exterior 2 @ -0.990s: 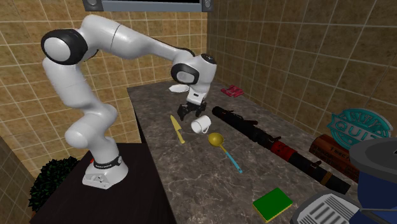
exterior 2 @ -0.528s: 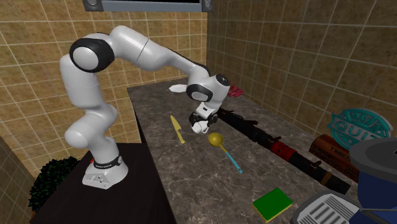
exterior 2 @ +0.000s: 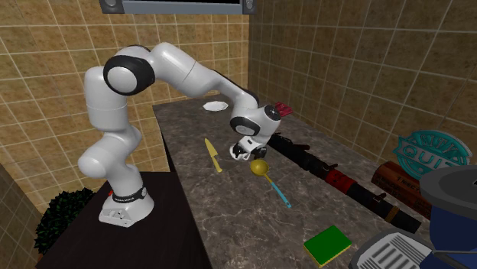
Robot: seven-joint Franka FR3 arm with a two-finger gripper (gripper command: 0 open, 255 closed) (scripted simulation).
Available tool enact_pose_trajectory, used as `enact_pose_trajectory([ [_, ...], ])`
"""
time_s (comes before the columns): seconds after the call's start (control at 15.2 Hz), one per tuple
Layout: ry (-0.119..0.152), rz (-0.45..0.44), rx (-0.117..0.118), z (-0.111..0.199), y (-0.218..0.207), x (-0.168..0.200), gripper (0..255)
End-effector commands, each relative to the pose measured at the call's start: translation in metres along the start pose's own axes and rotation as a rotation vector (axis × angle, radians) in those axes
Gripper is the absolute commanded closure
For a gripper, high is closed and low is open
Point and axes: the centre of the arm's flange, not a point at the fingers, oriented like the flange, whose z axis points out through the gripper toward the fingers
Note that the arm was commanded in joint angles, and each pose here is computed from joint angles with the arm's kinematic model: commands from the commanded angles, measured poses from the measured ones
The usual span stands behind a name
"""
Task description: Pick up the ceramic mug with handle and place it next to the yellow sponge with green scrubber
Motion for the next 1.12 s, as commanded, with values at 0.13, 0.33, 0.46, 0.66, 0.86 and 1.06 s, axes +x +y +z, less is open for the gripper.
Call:
enact_pose_trajectory([
  [0.13,0.000,0.001,0.001,0.0187,-0.0004,-0.0006,0],
  [0.33,0.000,0.001,0.001,0.0187,-0.0004,-0.0006,0],
  [0.46,0.000,0.001,0.001,0.0187,-0.0004,-0.0006,0],
  [0.66,0.000,0.001,0.001,0.0187,-0.0004,-0.0006,255],
  [0.86,0.000,0.001,0.001,0.0187,-0.0004,-0.0006,255],
  [1.06,0.000,0.001,0.001,0.0189,-0.0004,-0.0006,255],
])
